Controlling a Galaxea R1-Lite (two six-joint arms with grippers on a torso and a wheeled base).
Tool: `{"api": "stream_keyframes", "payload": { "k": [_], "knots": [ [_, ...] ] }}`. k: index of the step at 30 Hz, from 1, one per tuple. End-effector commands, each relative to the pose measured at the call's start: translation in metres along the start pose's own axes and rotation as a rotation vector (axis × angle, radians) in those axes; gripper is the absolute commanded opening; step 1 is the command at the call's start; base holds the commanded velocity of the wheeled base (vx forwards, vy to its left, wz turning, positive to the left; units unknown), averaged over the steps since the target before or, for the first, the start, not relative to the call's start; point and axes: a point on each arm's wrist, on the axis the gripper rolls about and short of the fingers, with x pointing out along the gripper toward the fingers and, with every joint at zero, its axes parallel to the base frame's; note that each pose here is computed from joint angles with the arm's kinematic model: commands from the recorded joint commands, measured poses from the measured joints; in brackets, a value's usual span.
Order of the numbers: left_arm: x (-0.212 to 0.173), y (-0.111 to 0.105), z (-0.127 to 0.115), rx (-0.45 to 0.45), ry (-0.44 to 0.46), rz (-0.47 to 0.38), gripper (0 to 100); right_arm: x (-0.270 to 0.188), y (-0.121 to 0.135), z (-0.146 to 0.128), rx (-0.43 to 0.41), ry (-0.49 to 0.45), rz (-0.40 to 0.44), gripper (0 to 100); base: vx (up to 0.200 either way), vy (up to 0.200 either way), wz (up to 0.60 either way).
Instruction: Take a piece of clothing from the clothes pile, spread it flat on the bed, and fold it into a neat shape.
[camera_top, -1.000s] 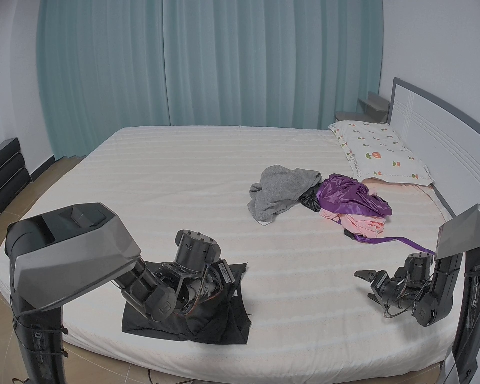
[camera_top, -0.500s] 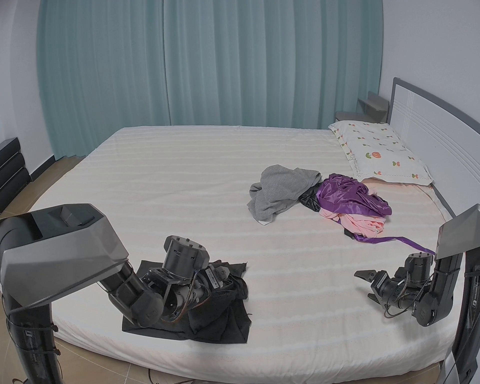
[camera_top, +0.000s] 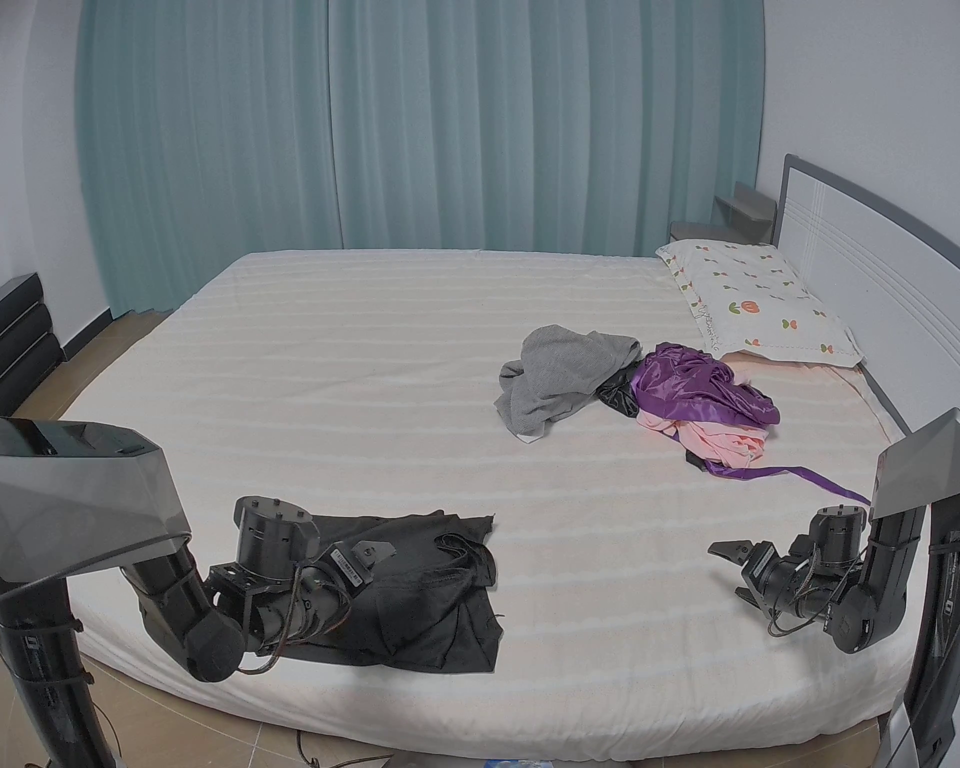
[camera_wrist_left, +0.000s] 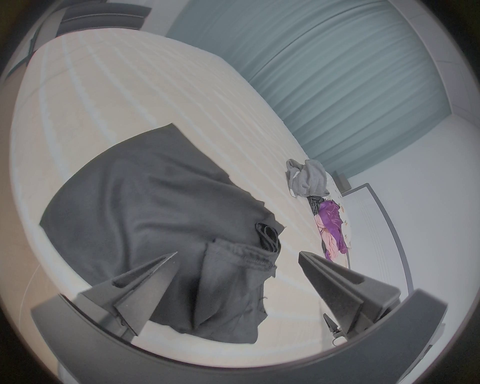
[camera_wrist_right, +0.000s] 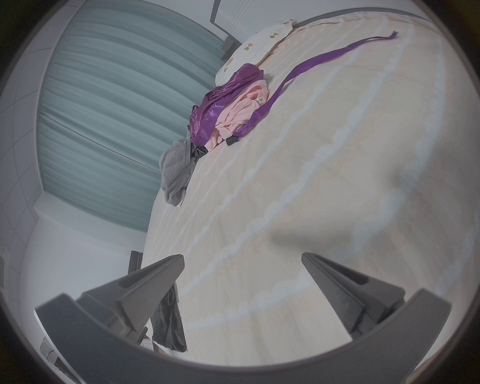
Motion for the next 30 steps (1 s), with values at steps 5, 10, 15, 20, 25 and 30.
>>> {"api": "stream_keyframes", "payload": {
  "k": [5, 10, 15, 20, 25, 30],
  "knots": [
    [-0.002, 0.013, 0.011, -0.041, -0.022, 0.025, 100, 0.0, 0.0, 0.0, 0.0, 0.0, 0.0, 100, 0.0, 0.0, 0.0],
    [-0.002, 0.016, 0.017, -0.057, -0.042, 0.029, 100, 0.0, 0.0, 0.0, 0.0, 0.0, 0.0, 100, 0.0, 0.0, 0.0],
    [-0.006, 0.02, 0.028, -0.141, -0.029, -0.016, 100, 0.001, 0.0, 0.0, 0.001, -0.001, 0.001, 100, 0.0, 0.04, 0.0],
    [-0.005, 0.028, 0.038, -0.176, -0.042, -0.012, 100, 0.0, 0.0, 0.0, 0.0, 0.0, 0.0, 100, 0.0, 0.2, 0.0],
    [0.002, 0.037, 0.039, -0.19, -0.039, 0.018, 100, -0.001, 0.001, 0.0, 0.0, 0.002, 0.003, 100, 0.0, 0.2, 0.0],
    [0.004, 0.04, 0.038, -0.2, -0.035, 0.028, 100, -0.001, 0.002, 0.0, -0.008, -0.016, 0.018, 100, 0.0, 0.2, 0.0]
  ]
}}
